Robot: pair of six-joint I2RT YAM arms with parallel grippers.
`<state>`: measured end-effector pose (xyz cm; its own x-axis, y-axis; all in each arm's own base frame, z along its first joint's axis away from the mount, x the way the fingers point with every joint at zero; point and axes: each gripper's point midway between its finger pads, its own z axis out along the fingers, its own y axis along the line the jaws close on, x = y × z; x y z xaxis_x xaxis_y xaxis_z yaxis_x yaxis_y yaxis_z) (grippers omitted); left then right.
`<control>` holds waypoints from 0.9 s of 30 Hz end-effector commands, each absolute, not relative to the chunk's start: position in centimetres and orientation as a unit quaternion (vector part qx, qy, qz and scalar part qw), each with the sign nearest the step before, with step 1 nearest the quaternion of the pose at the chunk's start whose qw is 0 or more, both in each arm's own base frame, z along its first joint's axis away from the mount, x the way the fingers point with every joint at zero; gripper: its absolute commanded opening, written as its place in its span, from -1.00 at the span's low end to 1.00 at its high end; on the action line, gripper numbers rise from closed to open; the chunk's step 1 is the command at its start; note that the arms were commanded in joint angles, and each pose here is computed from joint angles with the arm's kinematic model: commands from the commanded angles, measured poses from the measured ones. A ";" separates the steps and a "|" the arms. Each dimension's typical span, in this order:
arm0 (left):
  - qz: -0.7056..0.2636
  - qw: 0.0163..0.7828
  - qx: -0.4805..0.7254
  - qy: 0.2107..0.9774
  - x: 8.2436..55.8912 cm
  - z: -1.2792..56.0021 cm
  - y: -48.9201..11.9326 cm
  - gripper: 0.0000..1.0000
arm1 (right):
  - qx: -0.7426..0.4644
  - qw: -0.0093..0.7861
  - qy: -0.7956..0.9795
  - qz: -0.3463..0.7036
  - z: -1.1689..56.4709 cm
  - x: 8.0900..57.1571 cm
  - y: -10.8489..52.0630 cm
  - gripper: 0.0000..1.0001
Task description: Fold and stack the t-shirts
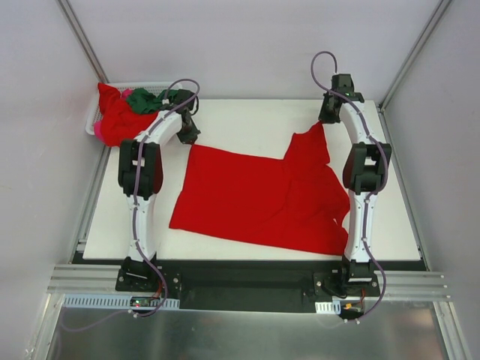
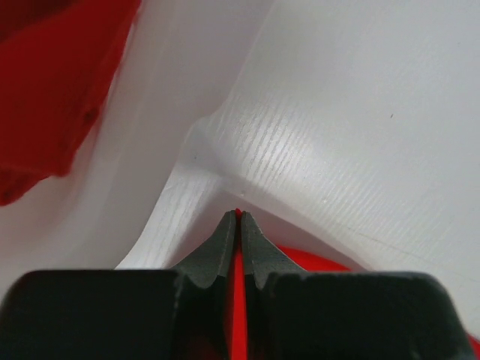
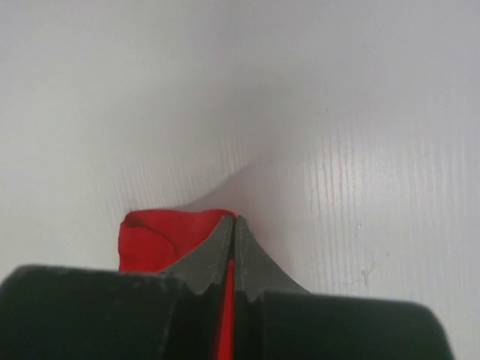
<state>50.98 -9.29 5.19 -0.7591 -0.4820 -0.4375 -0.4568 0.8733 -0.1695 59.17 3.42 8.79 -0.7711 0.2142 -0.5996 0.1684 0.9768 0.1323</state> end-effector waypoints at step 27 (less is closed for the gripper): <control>-0.112 0.319 -0.139 0.931 54.3 10.2 -11.1 -1.00 | 0.054 0.472 0.875 0.094 23.6 60.2 3.1 -0.98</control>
